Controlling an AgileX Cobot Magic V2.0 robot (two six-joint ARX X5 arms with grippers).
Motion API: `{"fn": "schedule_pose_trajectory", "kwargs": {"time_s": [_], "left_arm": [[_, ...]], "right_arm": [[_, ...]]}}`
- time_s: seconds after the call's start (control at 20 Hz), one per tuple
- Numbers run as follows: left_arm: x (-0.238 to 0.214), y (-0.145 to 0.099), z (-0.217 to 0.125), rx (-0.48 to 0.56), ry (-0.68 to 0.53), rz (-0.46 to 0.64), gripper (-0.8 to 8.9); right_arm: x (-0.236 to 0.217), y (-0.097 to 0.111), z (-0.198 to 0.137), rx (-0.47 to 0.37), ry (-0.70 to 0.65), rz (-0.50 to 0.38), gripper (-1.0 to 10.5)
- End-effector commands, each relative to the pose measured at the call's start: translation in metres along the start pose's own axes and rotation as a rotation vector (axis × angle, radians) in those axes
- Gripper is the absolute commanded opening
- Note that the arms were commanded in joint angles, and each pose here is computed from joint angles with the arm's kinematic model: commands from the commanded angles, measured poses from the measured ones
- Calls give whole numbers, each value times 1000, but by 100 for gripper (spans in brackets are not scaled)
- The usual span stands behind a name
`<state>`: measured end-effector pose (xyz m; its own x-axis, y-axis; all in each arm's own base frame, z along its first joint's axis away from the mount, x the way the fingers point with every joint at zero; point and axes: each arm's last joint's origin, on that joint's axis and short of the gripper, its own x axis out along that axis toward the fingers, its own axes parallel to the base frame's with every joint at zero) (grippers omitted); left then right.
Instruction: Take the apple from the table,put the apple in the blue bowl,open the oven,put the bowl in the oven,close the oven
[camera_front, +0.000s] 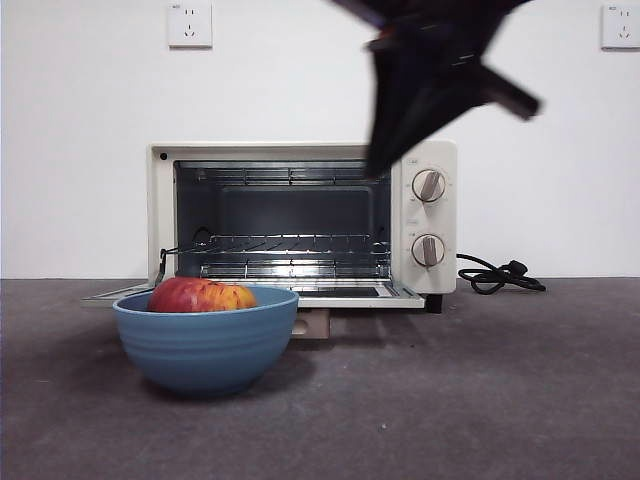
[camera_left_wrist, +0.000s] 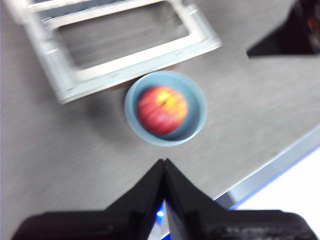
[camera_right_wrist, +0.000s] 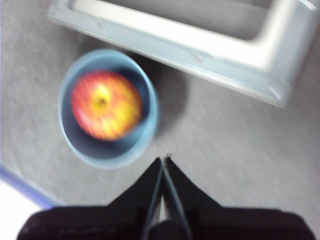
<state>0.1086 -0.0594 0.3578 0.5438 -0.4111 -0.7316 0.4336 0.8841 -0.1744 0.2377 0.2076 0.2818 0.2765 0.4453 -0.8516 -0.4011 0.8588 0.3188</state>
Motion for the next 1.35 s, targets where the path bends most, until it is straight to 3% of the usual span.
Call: {"fn": "schedule_pose_trajectory", "kwargs": {"time_s": [0.05,0.1,0.2,0.9,0.95,1.05,1.1,1.35], "left_arm": [[-4,1,-9,18,25,33,-5],[-7,2,-13,24,39,38,-5],[-13,2,-20,25,58,42,-5],[-20,2,-28,23,71,44,-5],[-20,2,-28,23,71,44,-5],[-20,2,-29,23,77,45,-5],[-20,2,-29,23,78,45,-5],[-20,2,-29,23,76,45,-5]], "right_arm": [[16,9,13,6,38,-14,55],[23,13,18,2,53,-18,186],[37,18,24,-6,82,-25,291],[114,12,17,-9,238,-121,279],[117,12,16,-9,240,-122,256],[119,16,16,-30,225,-123,22],[119,18,17,-35,210,-121,-12],[117,20,17,-32,190,-128,-11]]}}
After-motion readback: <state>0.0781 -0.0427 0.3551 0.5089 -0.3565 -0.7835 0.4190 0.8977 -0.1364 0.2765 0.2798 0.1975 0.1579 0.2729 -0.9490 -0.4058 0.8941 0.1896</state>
